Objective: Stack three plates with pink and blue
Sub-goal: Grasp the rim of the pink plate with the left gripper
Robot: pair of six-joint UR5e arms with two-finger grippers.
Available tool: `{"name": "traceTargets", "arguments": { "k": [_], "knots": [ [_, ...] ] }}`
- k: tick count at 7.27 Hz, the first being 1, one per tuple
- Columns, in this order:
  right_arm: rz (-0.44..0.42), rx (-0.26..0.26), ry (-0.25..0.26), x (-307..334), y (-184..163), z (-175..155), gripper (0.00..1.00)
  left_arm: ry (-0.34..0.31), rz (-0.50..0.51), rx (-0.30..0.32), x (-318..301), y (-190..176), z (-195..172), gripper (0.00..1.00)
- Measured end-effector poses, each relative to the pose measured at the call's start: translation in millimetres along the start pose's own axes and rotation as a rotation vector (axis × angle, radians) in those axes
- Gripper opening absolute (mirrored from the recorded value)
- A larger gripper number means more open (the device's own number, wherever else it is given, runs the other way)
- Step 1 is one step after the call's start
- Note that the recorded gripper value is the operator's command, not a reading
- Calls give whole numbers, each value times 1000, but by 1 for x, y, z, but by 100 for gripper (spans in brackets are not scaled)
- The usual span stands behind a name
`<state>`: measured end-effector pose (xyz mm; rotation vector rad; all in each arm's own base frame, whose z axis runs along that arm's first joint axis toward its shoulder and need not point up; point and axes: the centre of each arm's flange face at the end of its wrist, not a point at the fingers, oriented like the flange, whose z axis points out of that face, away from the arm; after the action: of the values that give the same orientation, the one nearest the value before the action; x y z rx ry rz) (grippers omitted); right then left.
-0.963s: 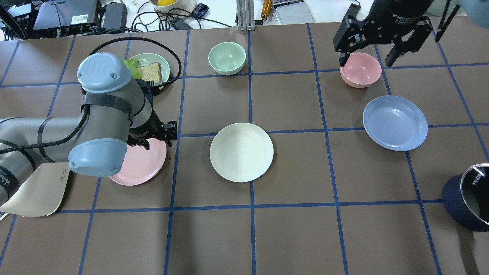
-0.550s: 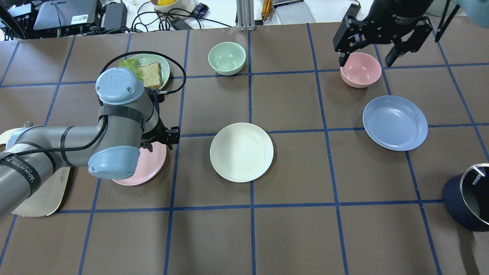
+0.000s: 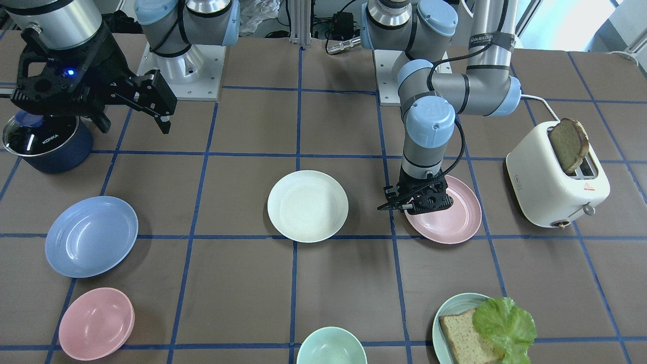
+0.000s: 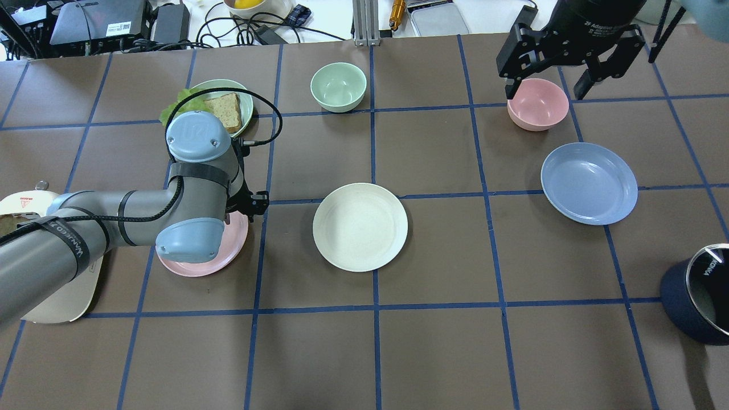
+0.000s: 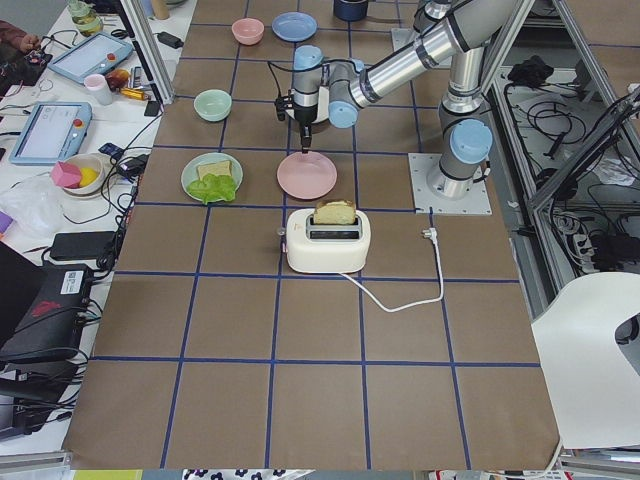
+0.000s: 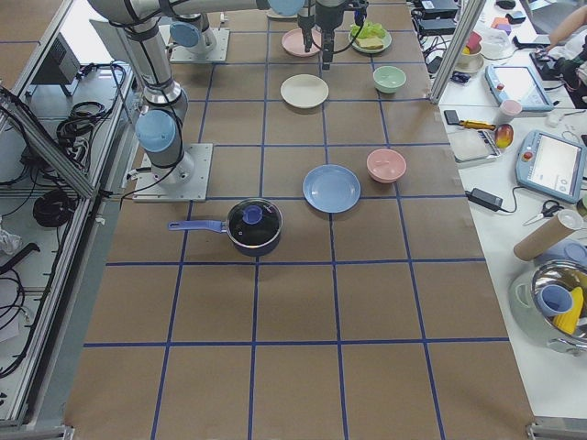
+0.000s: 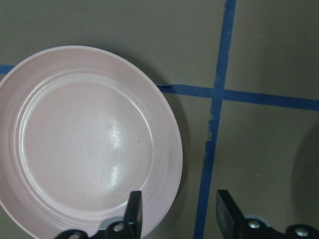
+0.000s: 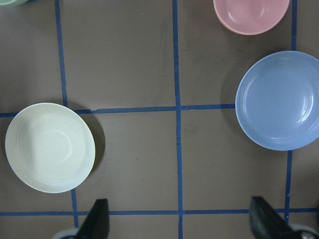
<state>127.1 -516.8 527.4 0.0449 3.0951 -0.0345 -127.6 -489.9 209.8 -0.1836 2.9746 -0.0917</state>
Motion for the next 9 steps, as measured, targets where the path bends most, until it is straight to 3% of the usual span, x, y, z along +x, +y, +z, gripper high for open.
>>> {"name": "traceTargets", "arguments": {
  "k": [2, 3, 6, 8, 9],
  "knots": [
    [0, 0, 0, 0, 0, 0, 100, -7, 46, 15, 2, -5, 9, 45],
    [0, 0, 0, 0, 0, 0, 100, -12, 61, 18, 2, -6, 12, 38],
    [0, 0, 0, 0, 0, 0, 100, -17, 70, 10, 3, -7, 18, 38],
    [0, 0, 0, 0, 0, 0, 100, -18, 72, 5, 3, -6, 20, 28],
    [0, 0, 0, 0, 0, 0, 100, -18, 72, 4, 3, -6, 21, 16]
  ]
}}
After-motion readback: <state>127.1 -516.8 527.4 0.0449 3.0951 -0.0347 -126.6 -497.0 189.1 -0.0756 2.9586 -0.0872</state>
